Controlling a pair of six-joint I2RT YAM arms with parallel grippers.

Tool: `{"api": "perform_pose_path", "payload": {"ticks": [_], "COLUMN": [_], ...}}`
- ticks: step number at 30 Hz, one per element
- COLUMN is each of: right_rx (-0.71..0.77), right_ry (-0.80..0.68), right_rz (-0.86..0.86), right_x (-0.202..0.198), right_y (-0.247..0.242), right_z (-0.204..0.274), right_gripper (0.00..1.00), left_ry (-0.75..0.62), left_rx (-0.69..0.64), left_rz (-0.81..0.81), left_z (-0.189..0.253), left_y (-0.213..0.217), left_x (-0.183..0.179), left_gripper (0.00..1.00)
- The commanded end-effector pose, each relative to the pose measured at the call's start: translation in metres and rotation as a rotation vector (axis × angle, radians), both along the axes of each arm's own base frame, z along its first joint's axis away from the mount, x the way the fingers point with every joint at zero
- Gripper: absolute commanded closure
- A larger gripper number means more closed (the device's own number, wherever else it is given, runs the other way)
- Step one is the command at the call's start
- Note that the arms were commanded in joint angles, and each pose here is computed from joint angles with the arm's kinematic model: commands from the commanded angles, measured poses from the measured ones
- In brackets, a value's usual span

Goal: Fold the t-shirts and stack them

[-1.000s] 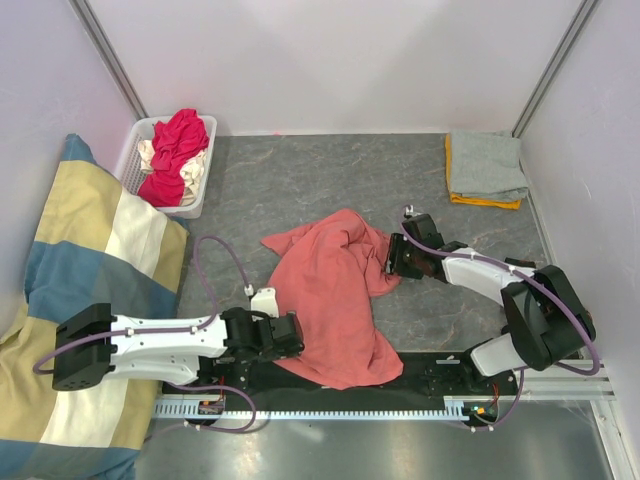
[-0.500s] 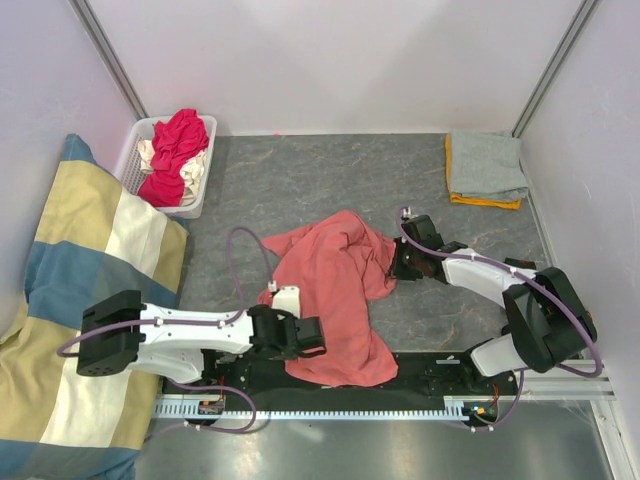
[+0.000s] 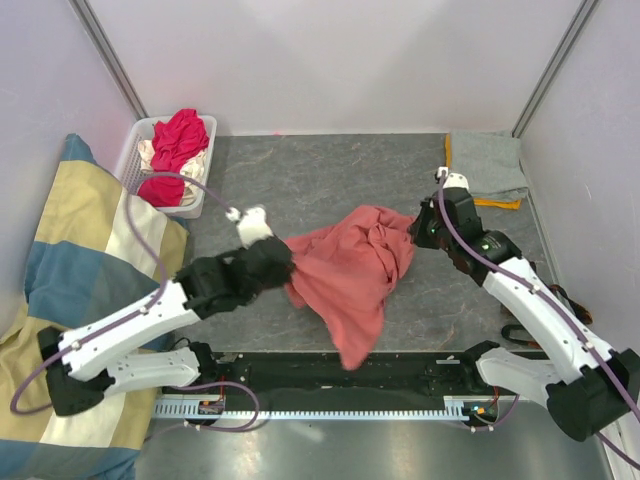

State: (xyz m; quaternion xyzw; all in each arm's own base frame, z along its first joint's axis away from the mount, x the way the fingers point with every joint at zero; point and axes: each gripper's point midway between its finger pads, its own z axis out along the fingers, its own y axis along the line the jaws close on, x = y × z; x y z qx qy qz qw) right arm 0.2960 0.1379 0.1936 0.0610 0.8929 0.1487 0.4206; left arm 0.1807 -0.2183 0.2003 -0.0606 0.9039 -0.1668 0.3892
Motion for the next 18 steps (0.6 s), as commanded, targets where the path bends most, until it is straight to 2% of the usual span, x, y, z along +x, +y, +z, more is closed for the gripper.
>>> {"api": "perform_pose_path", "payload": {"ticks": [1,3,6,11,18], "right_rx": [-0.074,-0.096,-0.124,-0.17,-0.24], "right_ry": [-0.038,-0.064,-0.119,-0.21,-0.183], "right_rz": [-0.103,-0.157,-0.233,-0.336,-0.369], "right_x": [-0.011,-0.012,-0.014,-0.02,-0.022], "right_y": [-0.031,-0.043,-0.061,-0.089,-0.1], "right_z": [0.024,0.034,0.054,0.091,0.08], "right_gripper": [1.0,1.0,1.0,1.0,1.0], "left_ry": [-0.165,-0.227,-0.251,-0.327,-0.297], "left_rx": [0.135,0.153,0.212,0.248,0.295], "left_rz": [0.186,0.204,0.282,0.296,0.28], "left_z": [0.042,0.063,0.082,0.113,0.093], "left_y": [0.087,0.101,0.127,0.136,0.132], "left_x": [0.05,0.063,0.086,0.115,0.162], "left_gripper": [0.98,0.98,0.98,0.98,0.98]}}
